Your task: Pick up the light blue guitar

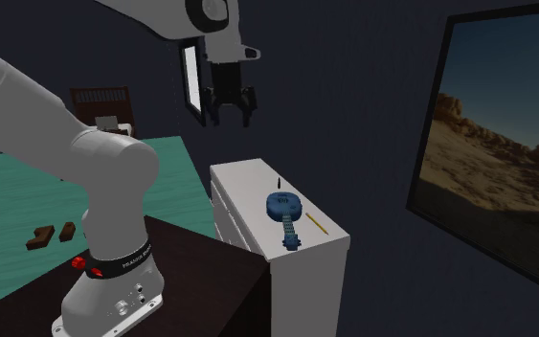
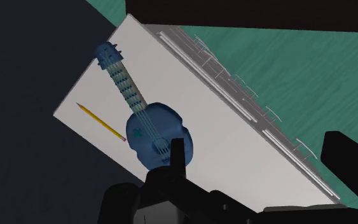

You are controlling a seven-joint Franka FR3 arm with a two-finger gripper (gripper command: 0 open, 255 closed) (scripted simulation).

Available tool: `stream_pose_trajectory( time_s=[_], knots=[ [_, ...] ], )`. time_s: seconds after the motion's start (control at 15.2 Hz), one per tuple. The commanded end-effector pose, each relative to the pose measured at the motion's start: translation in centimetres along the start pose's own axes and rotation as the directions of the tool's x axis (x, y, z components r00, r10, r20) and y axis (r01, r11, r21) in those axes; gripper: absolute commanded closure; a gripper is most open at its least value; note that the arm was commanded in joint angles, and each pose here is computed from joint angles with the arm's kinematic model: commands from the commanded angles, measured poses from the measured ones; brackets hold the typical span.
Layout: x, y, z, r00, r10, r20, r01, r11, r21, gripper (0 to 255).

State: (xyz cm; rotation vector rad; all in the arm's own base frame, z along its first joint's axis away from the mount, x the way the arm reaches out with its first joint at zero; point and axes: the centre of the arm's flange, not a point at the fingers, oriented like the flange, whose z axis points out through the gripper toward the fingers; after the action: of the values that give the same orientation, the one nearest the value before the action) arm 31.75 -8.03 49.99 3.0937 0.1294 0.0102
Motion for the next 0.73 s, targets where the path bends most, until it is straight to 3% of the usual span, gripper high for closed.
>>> stream_pose_trajectory(
  time_s=[0.0,0.66],
  knots=[
    [0.1,1.0,2.4,0.999,-0.041,-0.007,0.041,0.999,0.001,0],
    [1.8,7.2,13.9,0.974,-0.223,-0.032,0.224,0.975,0.004,0]
  ],
)
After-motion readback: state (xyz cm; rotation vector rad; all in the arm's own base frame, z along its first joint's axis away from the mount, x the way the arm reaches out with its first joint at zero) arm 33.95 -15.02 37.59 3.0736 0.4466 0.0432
